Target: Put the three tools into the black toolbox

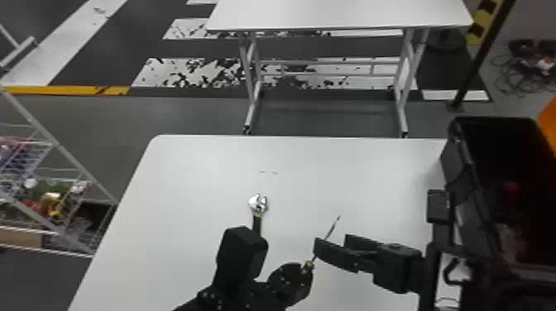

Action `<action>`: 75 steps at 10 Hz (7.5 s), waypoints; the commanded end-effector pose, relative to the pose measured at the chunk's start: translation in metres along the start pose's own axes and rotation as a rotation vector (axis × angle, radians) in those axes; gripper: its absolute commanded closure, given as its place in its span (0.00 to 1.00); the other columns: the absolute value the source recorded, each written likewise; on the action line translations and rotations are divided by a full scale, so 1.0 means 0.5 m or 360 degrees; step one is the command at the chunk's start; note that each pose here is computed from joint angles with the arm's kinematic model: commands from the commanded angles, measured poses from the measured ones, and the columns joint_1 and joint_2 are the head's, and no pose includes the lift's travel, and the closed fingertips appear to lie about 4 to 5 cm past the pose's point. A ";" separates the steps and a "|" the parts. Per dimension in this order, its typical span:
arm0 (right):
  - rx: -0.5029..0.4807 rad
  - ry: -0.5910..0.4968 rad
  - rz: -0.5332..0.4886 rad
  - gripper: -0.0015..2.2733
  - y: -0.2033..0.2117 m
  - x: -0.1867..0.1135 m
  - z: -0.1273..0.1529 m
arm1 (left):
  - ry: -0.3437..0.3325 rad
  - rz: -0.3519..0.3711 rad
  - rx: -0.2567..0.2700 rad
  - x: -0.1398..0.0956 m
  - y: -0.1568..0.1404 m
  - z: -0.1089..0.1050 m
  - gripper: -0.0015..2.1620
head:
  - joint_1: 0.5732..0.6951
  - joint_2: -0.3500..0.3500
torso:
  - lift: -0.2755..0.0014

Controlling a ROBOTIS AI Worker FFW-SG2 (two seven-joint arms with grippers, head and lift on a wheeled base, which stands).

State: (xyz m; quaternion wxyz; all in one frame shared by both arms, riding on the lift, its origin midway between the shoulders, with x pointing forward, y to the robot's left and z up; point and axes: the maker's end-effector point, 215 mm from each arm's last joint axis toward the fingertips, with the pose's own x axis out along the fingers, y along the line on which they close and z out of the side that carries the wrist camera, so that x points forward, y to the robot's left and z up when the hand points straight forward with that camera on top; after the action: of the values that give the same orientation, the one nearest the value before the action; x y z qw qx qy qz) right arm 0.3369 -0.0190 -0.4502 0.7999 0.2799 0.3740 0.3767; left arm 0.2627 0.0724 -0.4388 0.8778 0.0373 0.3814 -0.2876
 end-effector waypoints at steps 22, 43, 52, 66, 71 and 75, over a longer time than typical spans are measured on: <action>-0.0220 -0.0445 -0.0338 0.99 -0.009 -0.294 0.206 | 0.0159 0.0020 0.0033 -0.006 -0.006 -0.085 0.01 | 1.00 0.43 | 0.81; -0.0494 -0.0658 -0.0514 0.03 -0.168 -0.516 0.284 | 0.0184 0.0170 -0.0018 -0.065 0.074 -0.117 0.01 | 1.00 0.00 | 0.81; -0.0232 -0.0353 -0.0041 0.03 0.070 -0.197 0.065 | 0.0244 0.0360 -0.0458 -0.010 0.307 -0.102 0.02 | 1.00 0.85 | 0.81; -0.0246 -0.0344 -0.0026 0.03 0.114 -0.194 0.049 | -0.0166 0.0358 -0.0329 0.234 0.339 -0.106 0.03 | 1.00 0.78 | 0.81; -0.0220 -0.0360 -0.0044 0.03 0.098 -0.210 0.056 | -0.0068 0.0350 -0.0359 0.250 0.325 -0.124 0.03 | 1.00 0.73 | 0.81; -0.0184 -0.0367 -0.0027 0.03 0.101 -0.220 0.055 | -0.0003 0.0356 -0.0372 0.249 0.326 -0.148 0.04 | 1.00 0.70 | 0.81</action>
State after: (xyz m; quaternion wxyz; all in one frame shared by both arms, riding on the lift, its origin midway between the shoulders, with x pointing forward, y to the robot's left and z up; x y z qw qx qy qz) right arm 0.2921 -0.0853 -0.3556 0.8563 0.2701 0.2593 0.3557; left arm 0.3700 0.1689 -0.6014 0.9036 -0.0233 0.4033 -0.1423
